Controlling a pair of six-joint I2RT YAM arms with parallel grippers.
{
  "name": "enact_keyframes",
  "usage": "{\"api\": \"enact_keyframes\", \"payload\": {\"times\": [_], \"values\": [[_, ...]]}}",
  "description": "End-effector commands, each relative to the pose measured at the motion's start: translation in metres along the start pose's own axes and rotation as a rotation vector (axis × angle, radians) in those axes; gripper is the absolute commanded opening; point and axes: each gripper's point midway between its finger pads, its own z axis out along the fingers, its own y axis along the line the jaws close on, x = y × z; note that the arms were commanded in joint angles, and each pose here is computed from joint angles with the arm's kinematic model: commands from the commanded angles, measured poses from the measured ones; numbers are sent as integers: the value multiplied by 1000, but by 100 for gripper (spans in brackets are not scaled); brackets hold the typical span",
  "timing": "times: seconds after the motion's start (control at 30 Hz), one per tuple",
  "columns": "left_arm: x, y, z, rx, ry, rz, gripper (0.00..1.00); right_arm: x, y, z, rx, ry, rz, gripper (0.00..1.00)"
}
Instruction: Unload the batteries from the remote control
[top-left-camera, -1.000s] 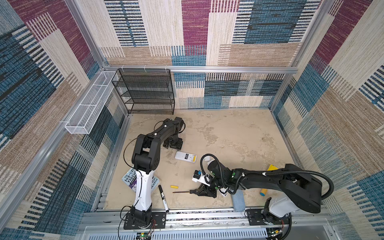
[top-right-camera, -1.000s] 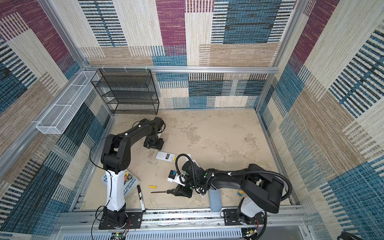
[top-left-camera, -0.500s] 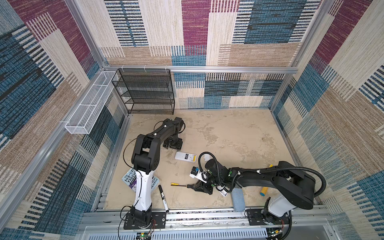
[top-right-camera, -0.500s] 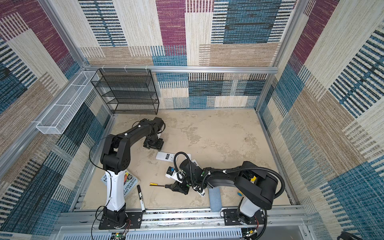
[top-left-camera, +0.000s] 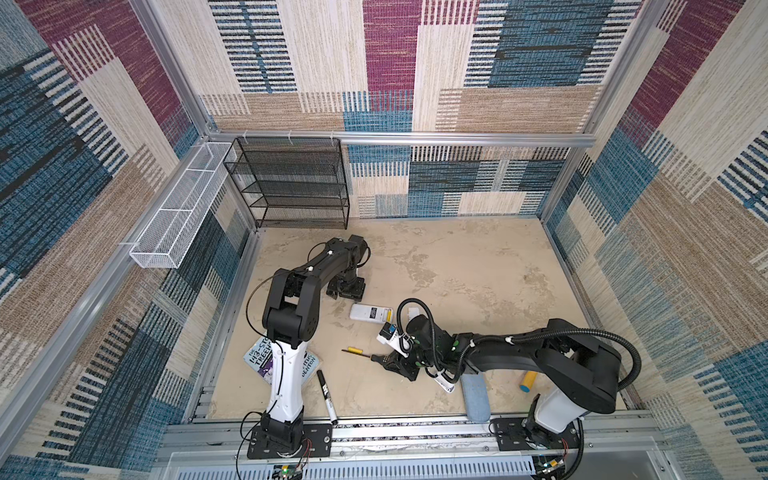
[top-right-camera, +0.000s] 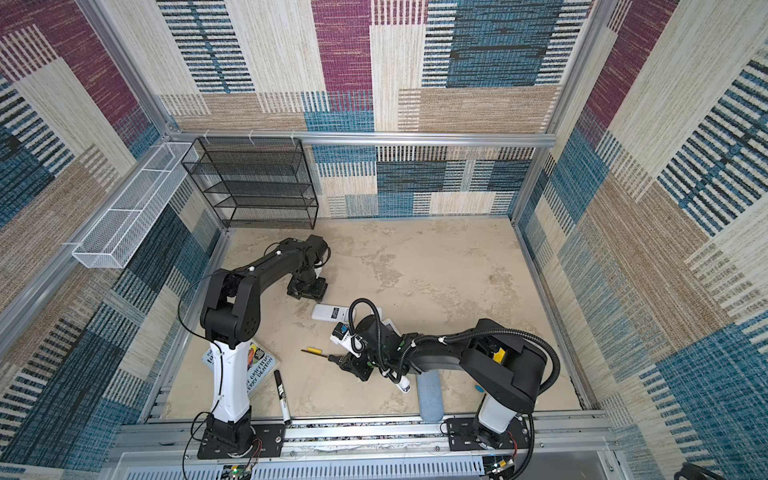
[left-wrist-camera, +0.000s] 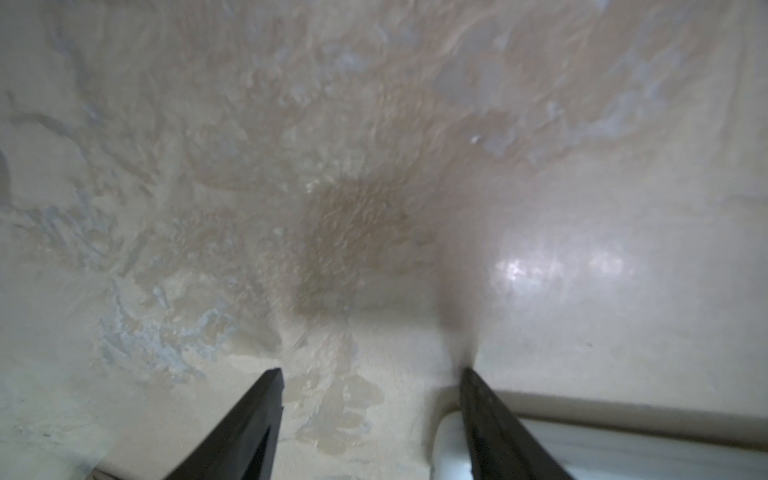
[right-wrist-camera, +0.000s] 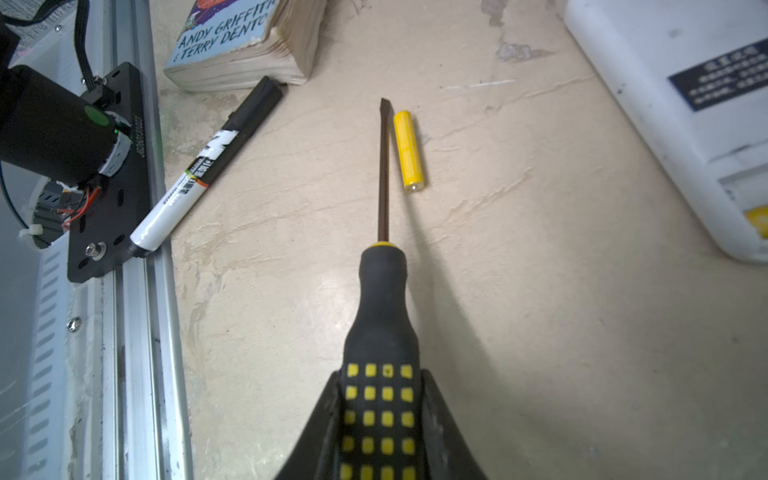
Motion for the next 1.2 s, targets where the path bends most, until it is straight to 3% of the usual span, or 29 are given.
{"api": "enact_keyframes", "payload": {"times": [0.0,0.23,0.67,0.97,1.17], "values": [[4,3,-1,-9,5,-15,70,13,-14,-1,73,41,56,0],[19,16,0,-41,26,-59,68,13,-20,-7,97,31,66,0],[38,5,-1,31,47,-88,63,16,-32,-19,133,11,92,0],[6,10,-23,22,-55,-82,74,12,-30,-25,122,4,84,0],[-22,0,-37,72,-107,-56,75,17,-30,-26,126,16,88,0]]}}
